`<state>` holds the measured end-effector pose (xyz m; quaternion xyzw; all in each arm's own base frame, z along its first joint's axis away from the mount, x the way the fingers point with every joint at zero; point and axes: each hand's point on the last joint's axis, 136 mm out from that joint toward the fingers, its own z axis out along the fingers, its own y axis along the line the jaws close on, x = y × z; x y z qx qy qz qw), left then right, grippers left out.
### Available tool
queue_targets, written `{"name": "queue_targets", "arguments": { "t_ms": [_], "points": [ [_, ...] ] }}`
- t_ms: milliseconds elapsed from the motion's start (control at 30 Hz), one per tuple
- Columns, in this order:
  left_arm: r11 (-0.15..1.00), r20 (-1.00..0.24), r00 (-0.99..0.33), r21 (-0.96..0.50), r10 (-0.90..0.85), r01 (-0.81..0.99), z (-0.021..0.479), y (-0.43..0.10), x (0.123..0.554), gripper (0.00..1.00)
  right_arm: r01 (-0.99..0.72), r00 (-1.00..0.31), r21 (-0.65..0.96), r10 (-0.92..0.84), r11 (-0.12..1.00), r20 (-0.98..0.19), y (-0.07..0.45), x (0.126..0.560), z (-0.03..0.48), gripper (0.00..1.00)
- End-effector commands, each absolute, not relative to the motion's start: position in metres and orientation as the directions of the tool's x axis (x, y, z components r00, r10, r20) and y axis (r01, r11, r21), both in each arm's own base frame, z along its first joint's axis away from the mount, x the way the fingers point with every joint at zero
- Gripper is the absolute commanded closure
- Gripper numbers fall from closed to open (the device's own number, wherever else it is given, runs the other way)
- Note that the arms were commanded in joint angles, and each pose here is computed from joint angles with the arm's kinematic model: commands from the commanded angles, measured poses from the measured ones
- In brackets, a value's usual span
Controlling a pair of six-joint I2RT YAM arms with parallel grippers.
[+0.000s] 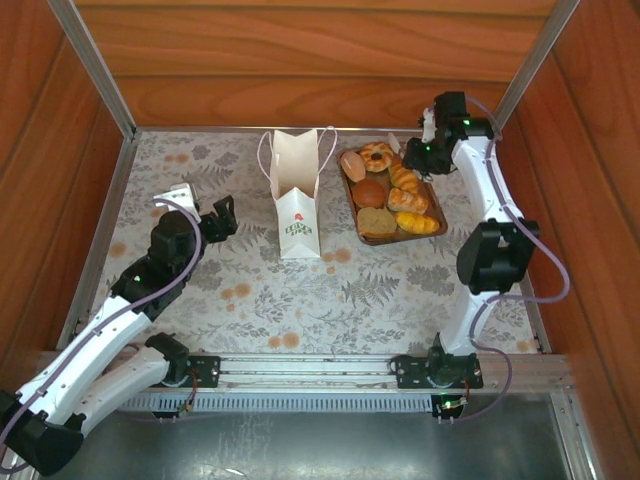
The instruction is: Place the fake bread into the paper bag
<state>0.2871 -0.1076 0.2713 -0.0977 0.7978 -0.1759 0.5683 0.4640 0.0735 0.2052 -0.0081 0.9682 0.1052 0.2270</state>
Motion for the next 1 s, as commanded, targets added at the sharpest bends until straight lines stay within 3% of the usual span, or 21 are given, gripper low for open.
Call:
{"name": "queue_targets", "arguments": {
  "t_ms": [0,467,967],
  "points": [
    [0.933,-0.877,-0.348,-0.358,-0.33,0.019,0.26,-0.101,0.284,0.14,-0.082,-0.881,0.147,-0.003,0.986,-0.473,0.065,0.479,0.213,0.5],
    [0.943,-0.888,-0.352,-0.33,-0.296,0.039,0.252,-0.107,0.291,0.12,-0.1,-0.913,0.156,-0.028,0.983,-0.408,0.072,0.527,0.171,0.5],
    [0.95,-0.889,-0.361,-0.312,-0.28,0.031,0.251,-0.109,0.298,0.12,-0.115,-0.94,0.153,-0.058,0.981,-0.336,0.073,0.535,0.13,0.49]
  ]
}}
